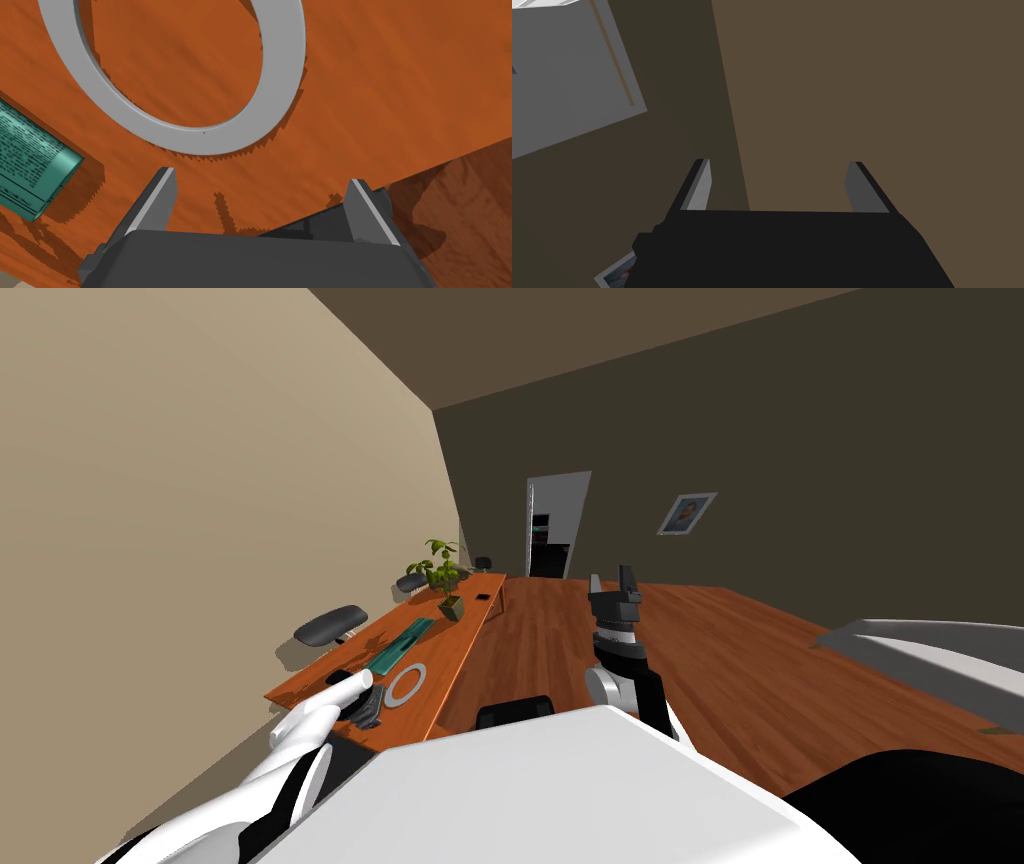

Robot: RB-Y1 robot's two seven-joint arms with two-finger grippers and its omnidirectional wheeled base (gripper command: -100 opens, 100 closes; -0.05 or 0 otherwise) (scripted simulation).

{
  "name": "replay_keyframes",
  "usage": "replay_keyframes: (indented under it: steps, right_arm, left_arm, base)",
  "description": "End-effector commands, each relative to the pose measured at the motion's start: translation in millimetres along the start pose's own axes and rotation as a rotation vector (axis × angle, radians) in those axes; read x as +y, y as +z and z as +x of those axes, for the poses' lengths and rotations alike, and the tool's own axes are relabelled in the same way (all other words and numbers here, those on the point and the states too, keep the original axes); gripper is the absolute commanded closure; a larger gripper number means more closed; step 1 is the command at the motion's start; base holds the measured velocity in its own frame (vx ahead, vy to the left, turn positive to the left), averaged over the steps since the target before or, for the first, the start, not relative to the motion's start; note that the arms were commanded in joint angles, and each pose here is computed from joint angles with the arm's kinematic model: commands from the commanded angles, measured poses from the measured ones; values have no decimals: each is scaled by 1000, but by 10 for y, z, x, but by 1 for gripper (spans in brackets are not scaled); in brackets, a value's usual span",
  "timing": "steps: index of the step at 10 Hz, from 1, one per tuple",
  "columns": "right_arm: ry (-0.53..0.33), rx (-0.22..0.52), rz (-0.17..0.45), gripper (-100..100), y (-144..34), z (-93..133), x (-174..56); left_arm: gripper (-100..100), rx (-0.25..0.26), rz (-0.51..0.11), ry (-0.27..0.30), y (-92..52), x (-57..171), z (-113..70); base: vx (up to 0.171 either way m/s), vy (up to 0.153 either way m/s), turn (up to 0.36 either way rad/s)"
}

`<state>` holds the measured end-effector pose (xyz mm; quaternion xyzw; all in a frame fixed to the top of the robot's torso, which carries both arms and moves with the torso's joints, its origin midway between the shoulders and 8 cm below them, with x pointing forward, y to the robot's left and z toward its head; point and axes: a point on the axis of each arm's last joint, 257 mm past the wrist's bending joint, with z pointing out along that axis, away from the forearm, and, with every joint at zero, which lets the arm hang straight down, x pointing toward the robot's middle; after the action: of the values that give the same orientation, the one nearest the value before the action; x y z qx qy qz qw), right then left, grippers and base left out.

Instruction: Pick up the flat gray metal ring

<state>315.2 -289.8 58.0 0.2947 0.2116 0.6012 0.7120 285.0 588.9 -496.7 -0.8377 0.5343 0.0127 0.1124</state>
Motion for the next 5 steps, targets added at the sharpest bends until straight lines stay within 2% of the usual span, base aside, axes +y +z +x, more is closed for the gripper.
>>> replay_keyframes:
  steps: [1,3,4,5]
  right_arm:
    - [0,0,0,0,0,0,0]
    - [0,0,0,0,0,0,0]
    - [0,0,0,0,0,0,0]
    - [0,0,0,0,0,0,0]
  left_arm:
    - [-100,35,-50,-38,18,115,86]
    - [-100,77,-110,-79,53,284,203]
    - [-100,77,-99,-76,36,237,206]
    - [-100,77,-110,-79,53,284,203]
  base:
    - [121,1,37]
    - [141,-6,40]
    - [82,14,9]
    - [31,5,-11]
